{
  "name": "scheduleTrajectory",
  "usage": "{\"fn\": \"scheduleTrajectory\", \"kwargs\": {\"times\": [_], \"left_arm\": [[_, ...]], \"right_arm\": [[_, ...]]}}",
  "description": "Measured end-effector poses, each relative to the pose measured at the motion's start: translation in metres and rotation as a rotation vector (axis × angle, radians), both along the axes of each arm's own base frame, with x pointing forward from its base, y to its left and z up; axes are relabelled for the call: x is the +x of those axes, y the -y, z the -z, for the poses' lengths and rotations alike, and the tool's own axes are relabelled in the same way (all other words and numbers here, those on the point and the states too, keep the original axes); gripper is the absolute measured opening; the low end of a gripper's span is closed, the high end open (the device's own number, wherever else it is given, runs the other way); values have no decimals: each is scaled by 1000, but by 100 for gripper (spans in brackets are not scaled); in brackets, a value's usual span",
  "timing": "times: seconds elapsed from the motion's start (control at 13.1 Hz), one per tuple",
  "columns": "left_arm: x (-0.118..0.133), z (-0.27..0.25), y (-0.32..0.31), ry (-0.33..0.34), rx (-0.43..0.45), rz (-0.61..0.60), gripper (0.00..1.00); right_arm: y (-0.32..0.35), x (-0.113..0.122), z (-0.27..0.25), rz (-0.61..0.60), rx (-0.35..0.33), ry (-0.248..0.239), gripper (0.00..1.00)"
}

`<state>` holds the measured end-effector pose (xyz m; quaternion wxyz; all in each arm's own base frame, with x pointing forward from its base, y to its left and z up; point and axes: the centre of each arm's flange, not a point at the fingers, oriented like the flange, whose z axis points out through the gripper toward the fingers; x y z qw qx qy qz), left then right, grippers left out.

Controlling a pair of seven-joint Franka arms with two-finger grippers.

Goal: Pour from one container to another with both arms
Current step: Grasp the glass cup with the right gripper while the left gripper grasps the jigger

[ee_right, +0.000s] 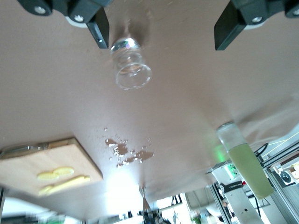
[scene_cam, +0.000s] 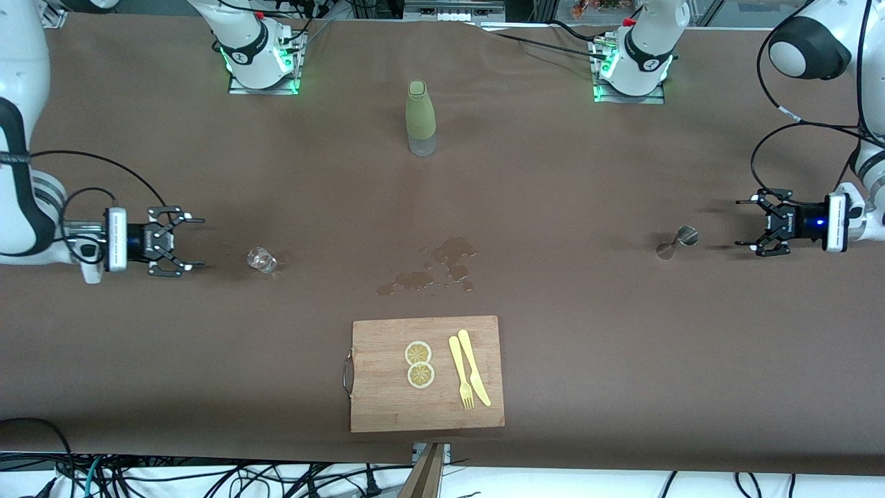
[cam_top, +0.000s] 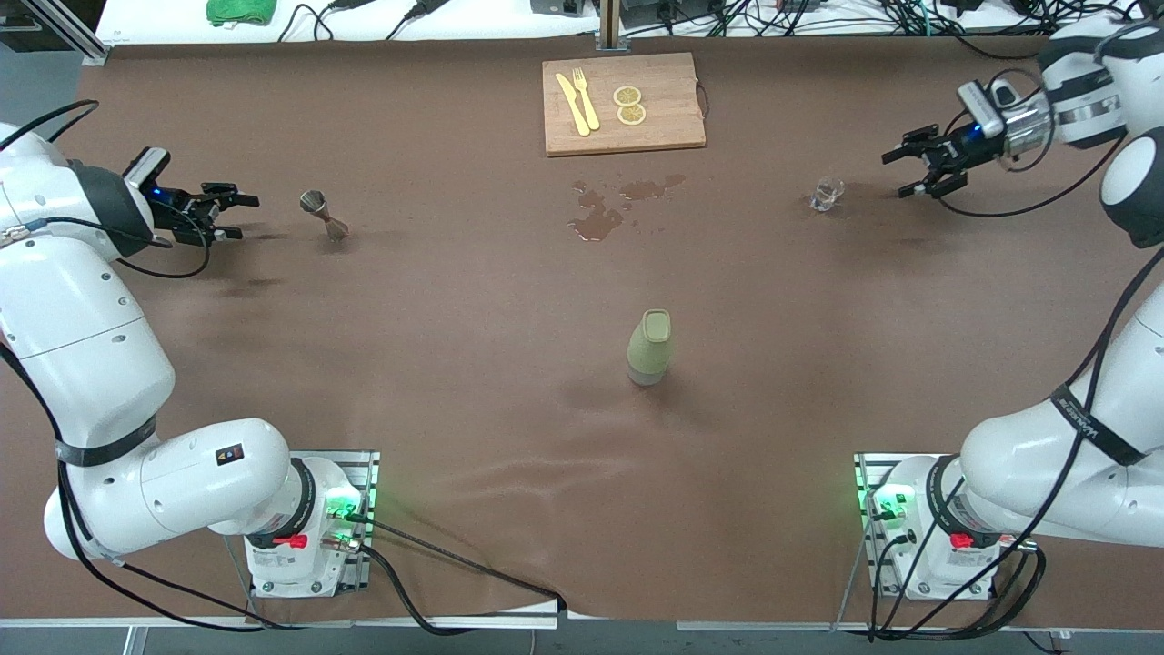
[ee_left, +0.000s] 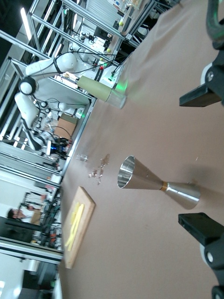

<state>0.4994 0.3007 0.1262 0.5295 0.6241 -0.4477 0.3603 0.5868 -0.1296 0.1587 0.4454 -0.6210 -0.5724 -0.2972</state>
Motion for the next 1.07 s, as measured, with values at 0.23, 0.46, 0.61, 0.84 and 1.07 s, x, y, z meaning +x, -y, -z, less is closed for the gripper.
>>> {"fn": "scheduleTrajectory", "kwargs": {"times": [0.23,0.46,0.61,0.84,1.07], "left_arm": [[6,20,19,70,-37,38,100],[11,34,35,117,-60,59,100],[23,38,50,167,-85,72,100],[36,44,70,228,-113,92,100],[39,53,76,259,-119,93,100]], "right_arm": [[-20,-8,57,-3,109,98,100],[-37,-8,79,13,172,169,100],[-50,-2,87,21,205,204,100],[-71,5,101,7,240,212,100],[-89,5,108,-9,266,205,100]]}}
